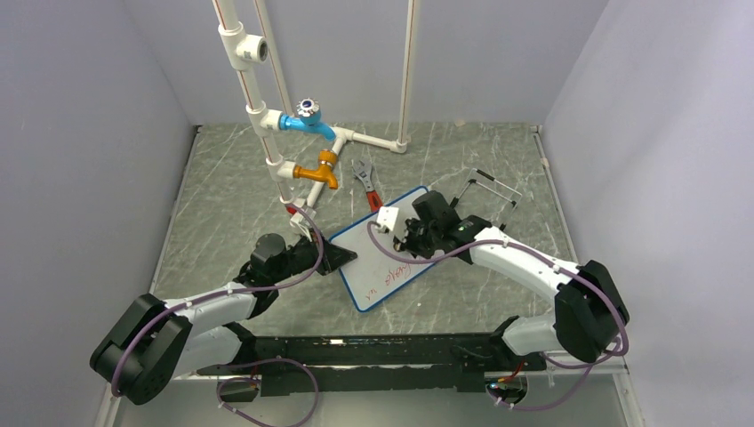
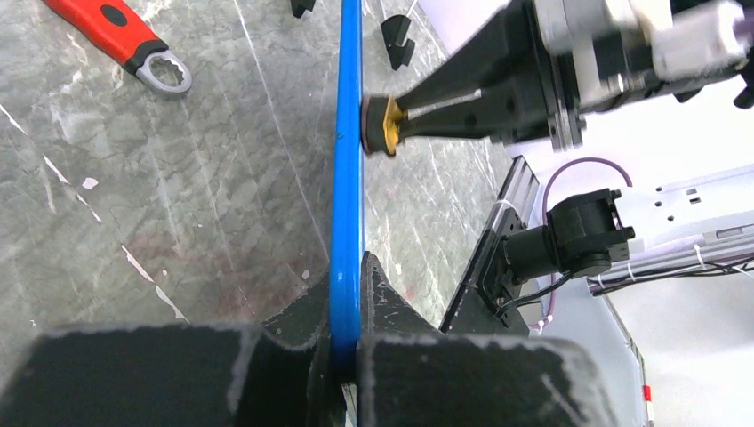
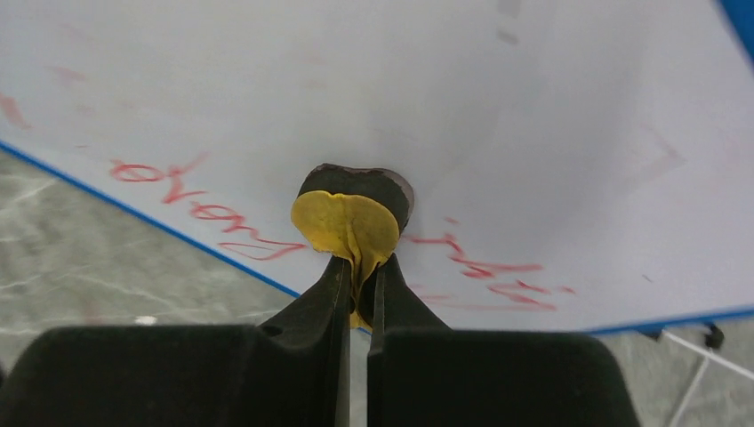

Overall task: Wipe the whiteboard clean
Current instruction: Erase the whiteboard at the center of the board.

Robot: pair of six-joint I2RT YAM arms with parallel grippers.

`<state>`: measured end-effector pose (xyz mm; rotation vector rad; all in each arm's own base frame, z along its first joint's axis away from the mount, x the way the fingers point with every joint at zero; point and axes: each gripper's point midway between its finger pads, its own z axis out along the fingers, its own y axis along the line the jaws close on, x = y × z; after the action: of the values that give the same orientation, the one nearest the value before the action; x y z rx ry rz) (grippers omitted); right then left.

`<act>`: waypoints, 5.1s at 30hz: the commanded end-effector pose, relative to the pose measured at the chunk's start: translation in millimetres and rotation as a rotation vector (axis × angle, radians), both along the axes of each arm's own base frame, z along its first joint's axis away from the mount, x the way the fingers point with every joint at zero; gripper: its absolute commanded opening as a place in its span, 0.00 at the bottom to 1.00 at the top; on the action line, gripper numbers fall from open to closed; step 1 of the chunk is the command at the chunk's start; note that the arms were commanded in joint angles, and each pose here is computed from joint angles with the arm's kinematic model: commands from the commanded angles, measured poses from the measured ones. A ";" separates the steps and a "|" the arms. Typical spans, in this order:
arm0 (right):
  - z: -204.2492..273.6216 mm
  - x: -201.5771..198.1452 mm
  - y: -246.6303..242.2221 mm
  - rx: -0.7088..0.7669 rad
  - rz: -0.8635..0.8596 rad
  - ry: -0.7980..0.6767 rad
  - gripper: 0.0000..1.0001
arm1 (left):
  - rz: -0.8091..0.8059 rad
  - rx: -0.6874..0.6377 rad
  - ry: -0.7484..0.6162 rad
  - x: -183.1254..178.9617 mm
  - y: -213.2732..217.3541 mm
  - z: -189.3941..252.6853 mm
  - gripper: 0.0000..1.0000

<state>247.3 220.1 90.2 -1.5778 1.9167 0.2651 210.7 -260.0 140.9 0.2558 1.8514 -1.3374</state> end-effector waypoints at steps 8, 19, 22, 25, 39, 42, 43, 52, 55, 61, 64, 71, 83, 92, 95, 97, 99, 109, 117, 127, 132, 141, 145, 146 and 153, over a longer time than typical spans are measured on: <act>12.4 8.1 3.8 0.054 0.006 -0.028 0.00 | -0.104 -0.101 -0.133 -15.8 -9.5 40.6 0.00; 3.5 -14.3 27.4 0.009 0.124 -0.026 0.00 | -0.095 -0.095 -0.127 -14.5 -8.9 38.6 0.00; 14.6 14.0 10.7 0.039 -0.027 -0.070 0.00 | -0.095 -0.093 -0.125 -13.8 -9.0 37.7 0.00; 20.4 37.0 -7.8 0.037 -0.149 -0.121 0.00 | -0.104 -0.098 -0.120 -14.0 -10.9 38.0 0.00; 9.1 -21.0 23.4 0.066 0.139 0.039 0.00 | -0.104 -0.101 -0.105 -14.0 -11.2 38.2 0.00; 17.0 3.7 18.4 0.076 0.017 -0.024 0.00 | -0.112 -0.103 -0.103 -15.2 -11.8 37.9 0.00; 21.7 19.4 11.2 0.087 -0.074 -0.059 0.00 | -0.112 -0.102 -0.102 -15.6 -11.5 37.2 0.00; 28.1 66.1 -37.2 0.058 -0.338 -0.167 0.00 | -0.122 -0.100 -0.113 -14.9 -13.1 41.0 0.00; 13.9 36.7 -16.3 0.057 -0.158 -0.051 0.00 | -0.121 -0.101 -0.117 -15.2 -12.7 42.4 0.00; -0.3 -31.6 22.4 0.052 0.193 0.091 0.00 | -0.116 -0.099 -0.123 -16.5 -10.9 42.5 0.00; 2.6 -10.9 20.6 0.050 0.085 0.054 0.00 | -0.123 -0.102 -0.128 -18.4 -10.9 42.8 0.00; 33.2 76.5 -45.3 0.117 -0.412 -0.147 0.00 | -0.143 -0.104 -0.137 -21.5 -11.7 41.5 0.00; 9.4 -0.8 7.5 0.110 0.034 0.061 0.00 | -0.140 -0.106 -0.142 -21.9 -10.7 42.7 0.00; 30.0 63.4 -33.8 0.135 -0.313 -0.083 0.00 | -0.161 -0.108 -0.160 -25.5 -11.2 44.8 0.00; 33.3 76.4 -55.7 0.135 -0.406 -0.119 0.00 | -0.165 -0.111 -0.162 -26.2 -11.7 45.1 0.00; 29.1 74.2 -56.6 0.123 -0.389 -0.108 0.00 | -0.168 -0.114 -0.161 -26.3 -12.2 45.9 0.00; 22.4 63.9 -47.3 0.126 -0.326 -0.056 0.00 | -0.169 -0.120 -0.162 -26.3 -12.4 47.4 0.00; 7.2 -0.7 8.8 0.107 0.045 0.070 0.00 | -0.163 -0.125 -0.164 -27.7 -10.6 48.8 0.00; 22.5 68.8 -46.5 0.109 -0.342 -0.095 0.00 | -0.179 -0.128 -0.165 -28.0 -13.0 49.6 0.00; 9.5 18.3 -9.7 0.135 -0.060 0.064 0.00 | -0.179 -0.133 -0.171 -28.7 -12.6 51.3 0.00; 3.9 7.4 4.0 0.107 0.000 0.068 0.00 | -0.176 -0.132 -0.164 -27.1 -13.4 51.1 0.00; 23.2 78.0 -54.7 0.140 -0.414 -0.067 0.00 | -0.182 -0.132 -0.155 -27.6 -13.9 46.6 0.00; 20.0 81.4 -61.7 0.116 -0.437 -0.074 0.00 | -0.189 -0.139 -0.154 -28.8 -14.5 47.4 0.00; 18.6 80.1 -61.5 0.111 -0.427 -0.069 0.00 | -0.186 -0.139 -0.154 -28.6 -14.0 47.6 0.00; -8.2 -5.5 5.9 0.106 0.049 0.153 0.00 | -0.175 -0.130 -0.156 -27.7 -12.6 46.6 0.00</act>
<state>293.2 174.2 90.8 -1.2497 2.0909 0.2526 207.4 -258.9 139.6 0.2490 1.8418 -1.3657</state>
